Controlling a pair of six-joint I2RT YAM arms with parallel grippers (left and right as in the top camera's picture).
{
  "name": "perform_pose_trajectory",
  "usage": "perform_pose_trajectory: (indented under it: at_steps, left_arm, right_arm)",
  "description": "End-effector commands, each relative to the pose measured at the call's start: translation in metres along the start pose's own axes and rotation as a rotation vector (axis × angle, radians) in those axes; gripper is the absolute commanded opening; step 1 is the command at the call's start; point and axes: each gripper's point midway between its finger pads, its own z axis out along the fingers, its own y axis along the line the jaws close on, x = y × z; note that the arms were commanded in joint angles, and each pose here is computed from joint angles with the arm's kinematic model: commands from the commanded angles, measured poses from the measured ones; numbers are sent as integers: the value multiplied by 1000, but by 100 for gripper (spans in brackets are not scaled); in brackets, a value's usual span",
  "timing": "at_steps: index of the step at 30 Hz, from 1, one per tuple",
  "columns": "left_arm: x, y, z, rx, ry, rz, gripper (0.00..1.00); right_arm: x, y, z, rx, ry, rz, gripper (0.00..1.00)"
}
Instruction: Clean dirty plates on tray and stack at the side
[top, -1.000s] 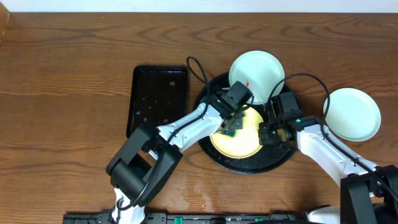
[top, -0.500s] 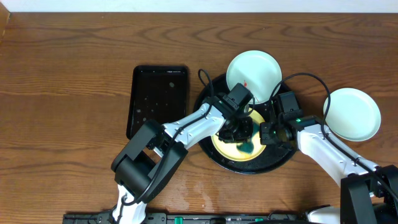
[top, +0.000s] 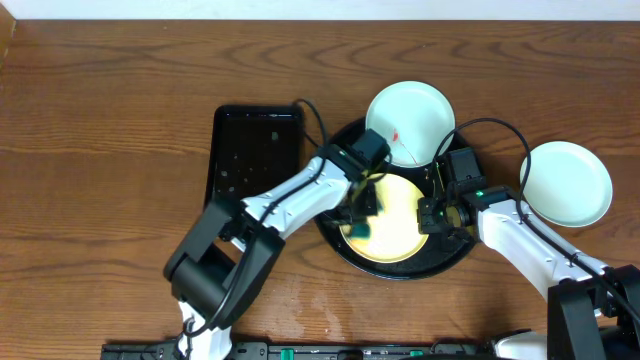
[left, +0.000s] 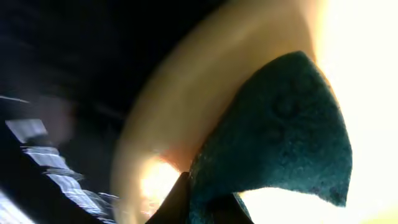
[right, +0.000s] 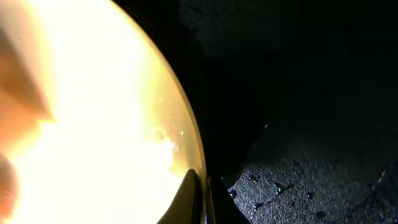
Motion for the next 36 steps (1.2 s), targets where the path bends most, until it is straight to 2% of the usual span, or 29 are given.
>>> perform_pose_trajectory:
  at_steps: [1,3,8,16,20,23,29,36]
  left_arm:
    - [-45,78,-4,-376,-268,-49,7]
    - [-49,79,-11,-397,-308,-40,8]
    - [-49,64,-33,-340,-355,-27,7]
    - [-54,50,-104,-195,-483,-60,7]
    - [-52,49,-129,-104,-477,-38,8]
    - [-53,66,-143,-90,-462,-61,7]
    - [-70,123,-134,-149,-388,-95,8]
    - [-87,163,-86,-75,-262,-145,8]
  right_arm:
    - [6,-12,3,60,15,-12,1]
    - [6,-12,3,60,15,-12,1]
    - [6,-12,3,60,15,-12,1]
    - [8,-13,3,62,21,-11,1]
    - [8,-13,3,62,22,-11,1]
    - [8,-13,3,62,21,-12,1]
    - [7,-12,3,58,21,-52,1]
    - [6,4,3,-34,19,-99,1]
